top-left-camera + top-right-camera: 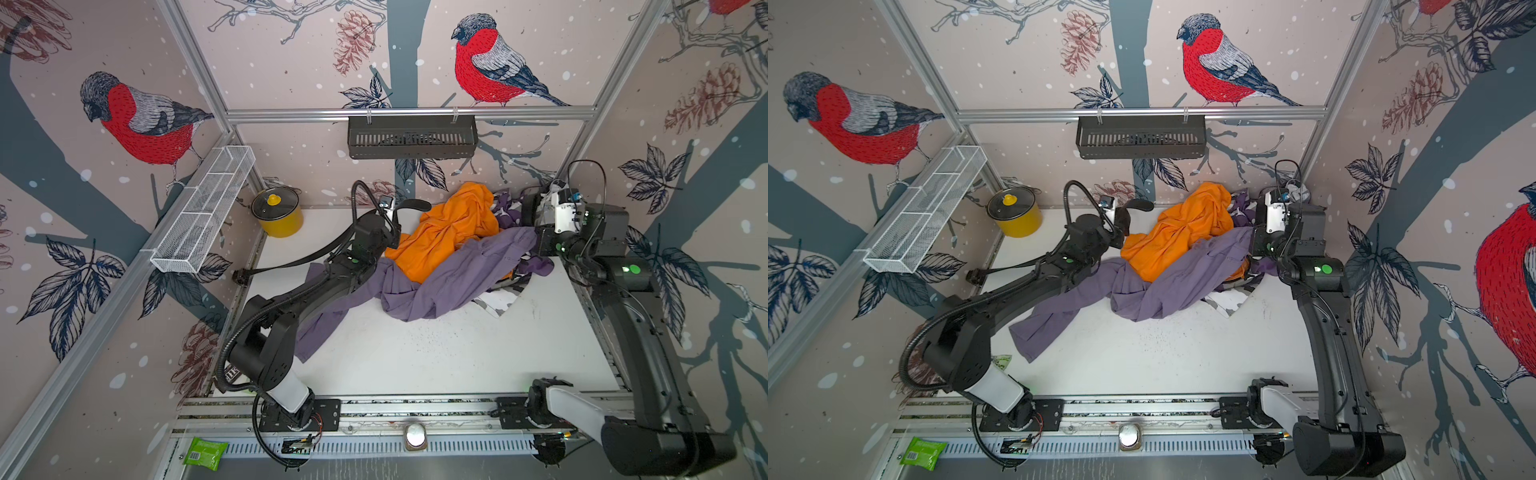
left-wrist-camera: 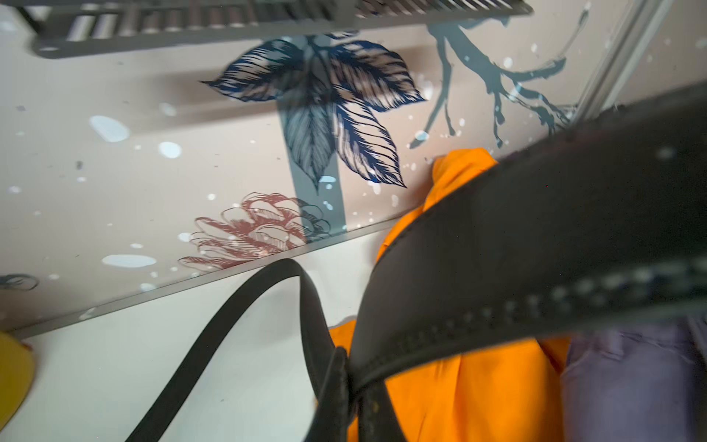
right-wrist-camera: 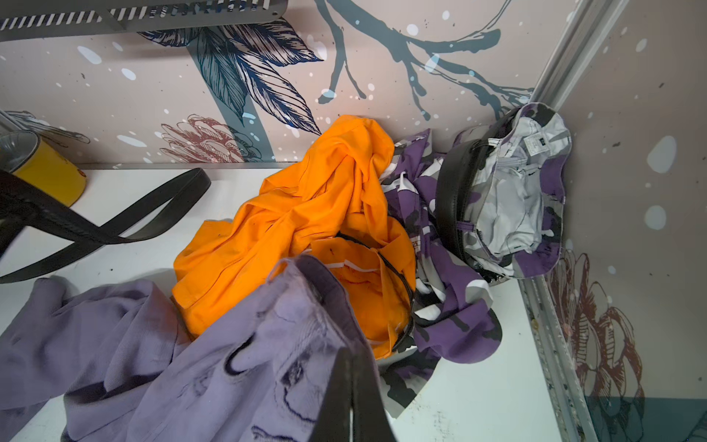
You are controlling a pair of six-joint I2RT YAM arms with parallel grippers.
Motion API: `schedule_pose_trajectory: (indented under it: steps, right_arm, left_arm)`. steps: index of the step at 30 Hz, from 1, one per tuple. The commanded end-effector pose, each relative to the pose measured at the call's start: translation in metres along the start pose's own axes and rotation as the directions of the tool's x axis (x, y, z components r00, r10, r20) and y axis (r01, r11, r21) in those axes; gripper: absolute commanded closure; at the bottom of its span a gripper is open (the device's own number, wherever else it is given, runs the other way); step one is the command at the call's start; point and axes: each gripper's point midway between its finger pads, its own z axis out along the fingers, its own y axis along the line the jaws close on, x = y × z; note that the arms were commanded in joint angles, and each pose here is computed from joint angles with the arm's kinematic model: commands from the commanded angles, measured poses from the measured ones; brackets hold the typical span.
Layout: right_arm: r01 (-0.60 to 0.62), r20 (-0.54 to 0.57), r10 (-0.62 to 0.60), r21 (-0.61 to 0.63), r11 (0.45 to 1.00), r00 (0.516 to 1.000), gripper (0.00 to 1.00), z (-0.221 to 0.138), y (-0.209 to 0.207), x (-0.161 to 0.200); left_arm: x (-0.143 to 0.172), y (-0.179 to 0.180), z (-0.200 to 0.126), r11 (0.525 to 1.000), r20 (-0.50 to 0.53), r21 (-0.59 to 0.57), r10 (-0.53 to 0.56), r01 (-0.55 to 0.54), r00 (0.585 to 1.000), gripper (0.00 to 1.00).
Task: Remove the belt from the trousers
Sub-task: Remove the belt from the trousers, then place the belt at the center of the board.
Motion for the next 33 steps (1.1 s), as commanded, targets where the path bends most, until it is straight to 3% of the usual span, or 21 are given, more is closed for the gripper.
schedule_pose_trajectory:
  steps: [1,5,9,12,16,18,21,23,24,26,29,33]
  right_arm:
    - [-0.003,0.051,0.004,-0.012,1.0,0.999,1.0,-0.002,0.002,-0.011]
    - [0.006,0.052,-0.003,-0.057,0.998,0.999,1.0,0.002,0.013,-0.012]
    - [0.024,0.04,-0.02,-0.1,0.995,0.999,1.0,0.008,0.03,-0.01]
    - [0.036,0.037,-0.032,-0.128,0.991,0.999,1.0,0.012,0.041,-0.01]
    - [0.05,0.035,-0.045,-0.175,0.983,0.998,1.0,0.015,0.058,-0.01]
    - [0.062,0.019,-0.06,-0.212,0.975,0.998,1.0,0.02,0.071,-0.007]
    - [0.085,0.01,-0.085,-0.277,0.957,0.996,1.0,0.028,0.097,-0.004]
    - [0.098,0.01,-0.101,-0.322,0.942,0.995,1.0,0.033,0.115,-0.004]
    - [0.109,0.007,-0.114,-0.345,0.932,0.993,1.0,0.036,0.126,-0.003]
    - [0.127,-0.013,-0.142,-0.372,0.919,0.99,1.0,0.046,0.143,0.0]
    - [0.139,-0.018,-0.16,-0.406,0.903,0.987,1.0,0.055,0.16,0.002]
    - [0.15,-0.023,-0.178,-0.441,0.885,0.984,1.0,0.064,0.177,0.004]
  left_arm:
    - [-0.005,0.048,-0.012,0.99,0.013,-0.103,-0.095,0.096,0.995,1.0]
    - [0.026,0.115,-0.019,0.94,-0.065,-0.28,-0.218,0.192,0.974,1.0]
    - [0.08,0.17,-0.023,0.862,-0.173,-0.458,-0.326,0.217,0.929,1.0]
    - [0.111,0.204,-0.029,0.79,-0.183,-0.55,-0.432,0.272,0.883,1.0]
    - [0.141,0.238,-0.042,0.675,-0.121,-0.624,-0.582,0.394,0.804,0.97]
    - [0.154,0.249,-0.047,0.625,-0.1,-0.652,-0.632,0.429,0.769,0.84]
    - [0.171,0.256,-0.054,0.569,-0.112,-0.715,-0.667,0.407,0.736,0.36]
    - [0.175,0.259,-0.063,0.534,-0.105,-0.749,-0.681,0.393,0.725,0.09]
    - [0.176,0.26,-0.071,0.506,-0.087,-0.77,-0.687,0.389,0.722,0.0]
    - [0.173,0.264,-0.089,0.467,-0.042,-0.796,-0.679,0.386,0.733,0.0]
    - [0.164,0.266,-0.111,0.446,-0.01,-0.815,-0.651,0.371,0.759,0.0]
    - [0.16,0.267,-0.109,0.527,-0.085,-0.797,-0.581,0.295,0.81,0.0]
